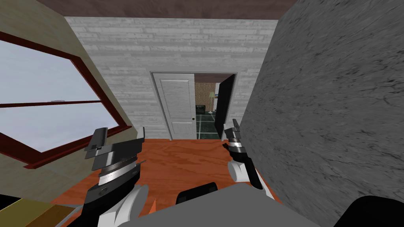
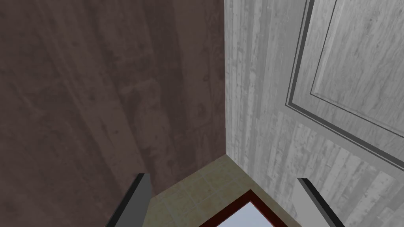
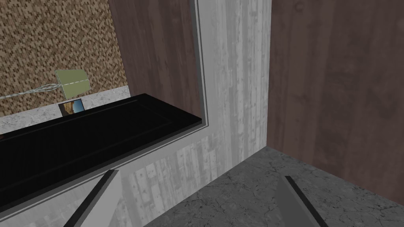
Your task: Push the door open
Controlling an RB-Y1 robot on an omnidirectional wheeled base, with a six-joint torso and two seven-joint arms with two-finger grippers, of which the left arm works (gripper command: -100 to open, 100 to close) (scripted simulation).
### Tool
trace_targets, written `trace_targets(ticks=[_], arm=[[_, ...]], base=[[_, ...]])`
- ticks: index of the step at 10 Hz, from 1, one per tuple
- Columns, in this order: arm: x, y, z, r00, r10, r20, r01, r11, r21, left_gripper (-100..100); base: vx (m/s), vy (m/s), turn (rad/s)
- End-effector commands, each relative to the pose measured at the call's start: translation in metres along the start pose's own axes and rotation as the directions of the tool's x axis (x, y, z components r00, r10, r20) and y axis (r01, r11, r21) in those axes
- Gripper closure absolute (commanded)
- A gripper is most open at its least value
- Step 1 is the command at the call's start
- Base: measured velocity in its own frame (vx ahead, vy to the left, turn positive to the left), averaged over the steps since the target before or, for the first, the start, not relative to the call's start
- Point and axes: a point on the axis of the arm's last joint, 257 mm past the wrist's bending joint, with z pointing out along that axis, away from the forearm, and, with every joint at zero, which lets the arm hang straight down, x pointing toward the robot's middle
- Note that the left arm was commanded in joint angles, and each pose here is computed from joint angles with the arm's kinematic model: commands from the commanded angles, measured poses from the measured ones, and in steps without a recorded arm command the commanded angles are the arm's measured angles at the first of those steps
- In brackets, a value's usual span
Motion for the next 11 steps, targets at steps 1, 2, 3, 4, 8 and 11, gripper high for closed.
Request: trace_targets(ticks=[1, 2, 3, 4, 8, 11], arm=[[-0.002, 0.01, -0.0025, 0.9996, -0.027, -0.001, 0.027, 0.9995, -0.016, -100], [-0.003, 0.019, -0.0047, 0.9987, -0.05, 0.001, 0.05, 0.9983, -0.029, -100], [-0.004, 0.023, -0.0059, 0.9981, -0.062, 0.002, 0.062, 0.9975, -0.035, -100], [-0.006, 0.033, -0.0086, 0.9961, -0.088, 0.005, 0.088, 0.9948, -0.05, -100], [-0.012, 0.057, -0.0159, 0.9881, -0.152, 0.02, 0.153, 0.9844, -0.086, -100], [-0.018, 0.079, -0.0232, 0.9772, -0.208, 0.041, 0.212, 0.9704, -0.116, -100]], base=[[0.132, 0.019, -0.078], [0.085, 0.012, -0.14], [0.069, 0.004, -0.074], [0.082, 0.009, -0.087], [0.073, 0.01, -0.085], [0.091, 0.022, -0.089]])
